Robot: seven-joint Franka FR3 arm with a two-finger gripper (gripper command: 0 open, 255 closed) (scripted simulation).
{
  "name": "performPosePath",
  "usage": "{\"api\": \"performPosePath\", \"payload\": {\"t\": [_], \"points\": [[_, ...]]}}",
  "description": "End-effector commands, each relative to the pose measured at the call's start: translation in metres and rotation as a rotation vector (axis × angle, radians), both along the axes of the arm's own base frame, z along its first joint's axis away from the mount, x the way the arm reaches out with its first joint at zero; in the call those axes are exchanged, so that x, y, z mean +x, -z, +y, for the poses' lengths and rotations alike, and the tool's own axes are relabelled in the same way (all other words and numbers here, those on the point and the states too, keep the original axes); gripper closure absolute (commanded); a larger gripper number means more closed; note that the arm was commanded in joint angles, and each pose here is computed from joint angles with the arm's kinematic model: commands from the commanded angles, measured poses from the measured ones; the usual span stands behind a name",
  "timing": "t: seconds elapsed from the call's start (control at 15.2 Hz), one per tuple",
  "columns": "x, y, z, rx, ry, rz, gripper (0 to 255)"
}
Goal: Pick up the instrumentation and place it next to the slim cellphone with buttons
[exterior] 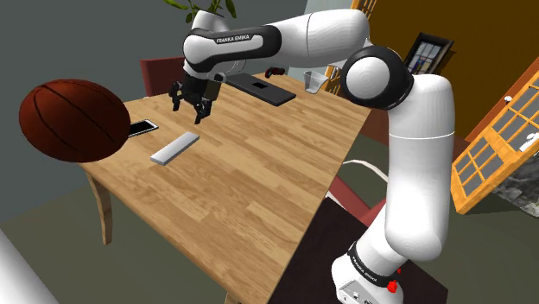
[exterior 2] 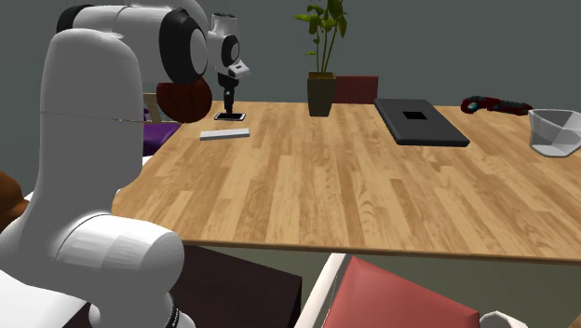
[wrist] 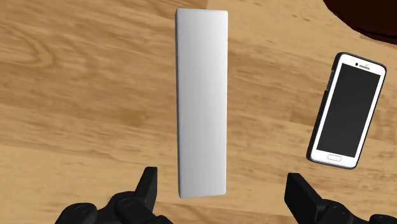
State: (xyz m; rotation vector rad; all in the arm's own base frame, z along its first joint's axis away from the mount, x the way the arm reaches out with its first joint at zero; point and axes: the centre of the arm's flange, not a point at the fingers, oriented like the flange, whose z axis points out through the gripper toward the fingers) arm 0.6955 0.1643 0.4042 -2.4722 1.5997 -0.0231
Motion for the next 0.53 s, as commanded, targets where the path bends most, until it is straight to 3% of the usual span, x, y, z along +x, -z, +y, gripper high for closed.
{"api": "performPosePath", "payload": {"t": [0.0,0.13,0.2,0.46], "points": [[0.0002,0.0003,0.0001,0.000,0.000,0.000,0],[0.0002,0.0003,0.0001,0.000,0.000,0.000,0],[0.0002,0.0003,0.0001,0.000,0.000,0.000,255],[0.0002,0.0003,0.0001,0.000,0.000,0.000,255]]}}
